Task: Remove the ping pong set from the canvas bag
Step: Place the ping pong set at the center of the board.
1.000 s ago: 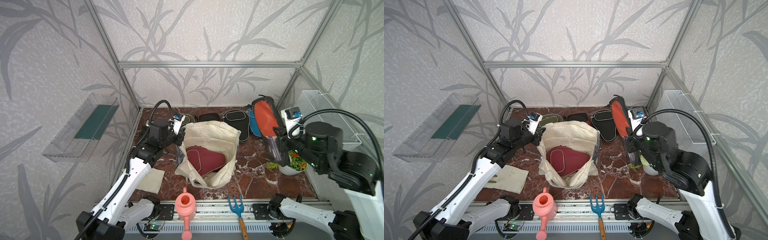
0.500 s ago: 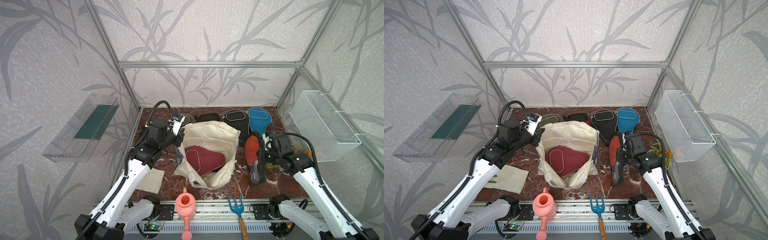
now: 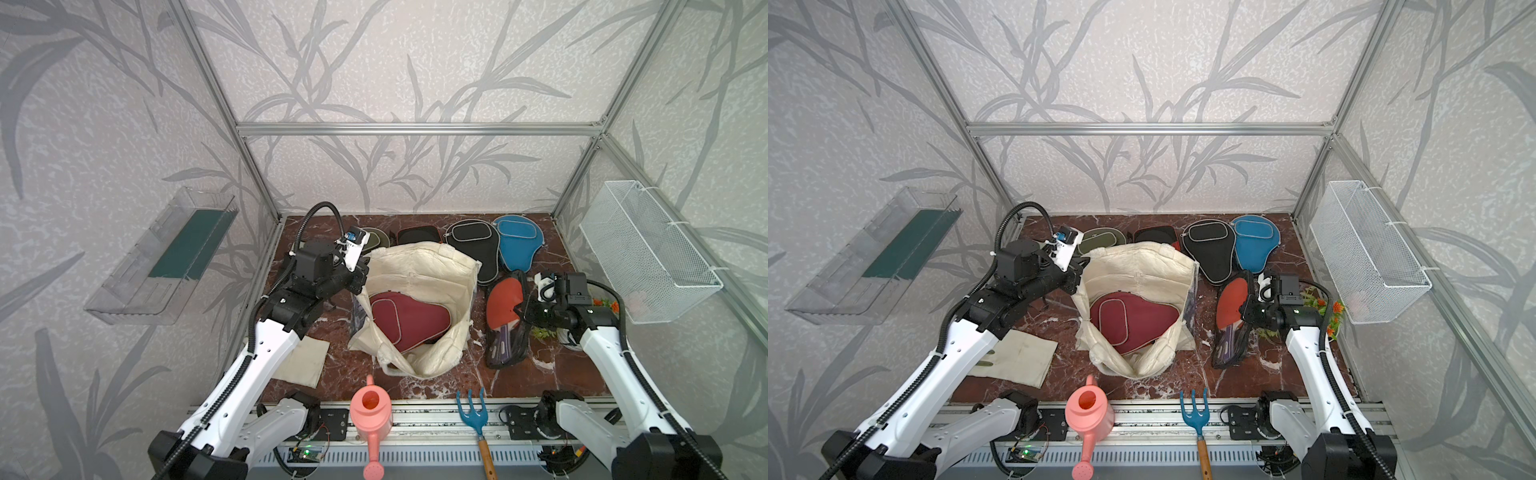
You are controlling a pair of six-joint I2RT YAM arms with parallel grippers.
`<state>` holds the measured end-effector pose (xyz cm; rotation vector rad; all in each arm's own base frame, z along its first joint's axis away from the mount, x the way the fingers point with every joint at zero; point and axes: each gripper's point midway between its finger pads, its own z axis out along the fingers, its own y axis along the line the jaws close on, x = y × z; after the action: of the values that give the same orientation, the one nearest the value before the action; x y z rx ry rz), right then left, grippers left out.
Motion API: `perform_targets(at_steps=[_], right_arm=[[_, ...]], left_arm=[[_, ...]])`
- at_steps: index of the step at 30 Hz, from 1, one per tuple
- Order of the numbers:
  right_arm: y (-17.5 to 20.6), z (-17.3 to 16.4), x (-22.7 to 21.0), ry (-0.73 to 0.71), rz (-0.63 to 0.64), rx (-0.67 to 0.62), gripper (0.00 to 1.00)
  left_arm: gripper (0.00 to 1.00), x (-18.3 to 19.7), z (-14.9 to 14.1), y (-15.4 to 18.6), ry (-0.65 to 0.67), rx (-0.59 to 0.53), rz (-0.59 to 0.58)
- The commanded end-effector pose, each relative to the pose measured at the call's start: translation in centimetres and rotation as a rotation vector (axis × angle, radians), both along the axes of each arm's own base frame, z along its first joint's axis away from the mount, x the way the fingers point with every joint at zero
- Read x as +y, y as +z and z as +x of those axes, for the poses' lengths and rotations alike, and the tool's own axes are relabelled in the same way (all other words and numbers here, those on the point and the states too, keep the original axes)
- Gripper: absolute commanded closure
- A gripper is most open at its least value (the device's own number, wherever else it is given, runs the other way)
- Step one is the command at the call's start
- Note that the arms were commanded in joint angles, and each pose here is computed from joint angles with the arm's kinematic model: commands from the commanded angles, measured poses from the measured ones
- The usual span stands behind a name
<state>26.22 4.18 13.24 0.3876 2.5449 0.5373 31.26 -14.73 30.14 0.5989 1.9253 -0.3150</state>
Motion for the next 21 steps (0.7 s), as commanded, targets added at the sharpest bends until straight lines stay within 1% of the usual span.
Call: perform_targets(at_steps=[1,6,9,13,15,18,21], right_arm=[[-0.7,0.0,-0.5,0.026,-0.016,0.011,1.0],[-1.9,-0.1,-1.8,0.008,-0.048,0.055,1.0],[-2.3,-0.1,-2.7,-0.013,-0.097,0.08,0.98],[-2.3,-0.1,-3.5,-0.027,-0.136,0.103,0.91],[-2.1,-0.2,-4.0,-0.037,-0.157,0.106,0.85],[-1.7,-0.3,-4.3,-0.043,-0.174,0.101,0.7],[-1.5,-0.3,-4.6,-0.043,-0.191,0.105,0.59]], left_arm=[[1.0,-0.1,-0.2,3.5,-0.015,-0.118,-0.043],[1.0,-0.2,-0.2,3.2,-0.017,-0.109,-0.047],[1.0,-0.2,-0.2,3.2,-0.017,-0.109,-0.05],[1.0,-0.2,-0.2,3.1,-0.017,-0.11,-0.045],[1.0,-0.2,-0.2,3.2,-0.018,-0.11,-0.045],[1.0,-0.2,-0.2,3.1,-0.019,-0.11,-0.046],[1.0,-0.2,-0.2,2.9,-0.018,-0.105,-0.044]])
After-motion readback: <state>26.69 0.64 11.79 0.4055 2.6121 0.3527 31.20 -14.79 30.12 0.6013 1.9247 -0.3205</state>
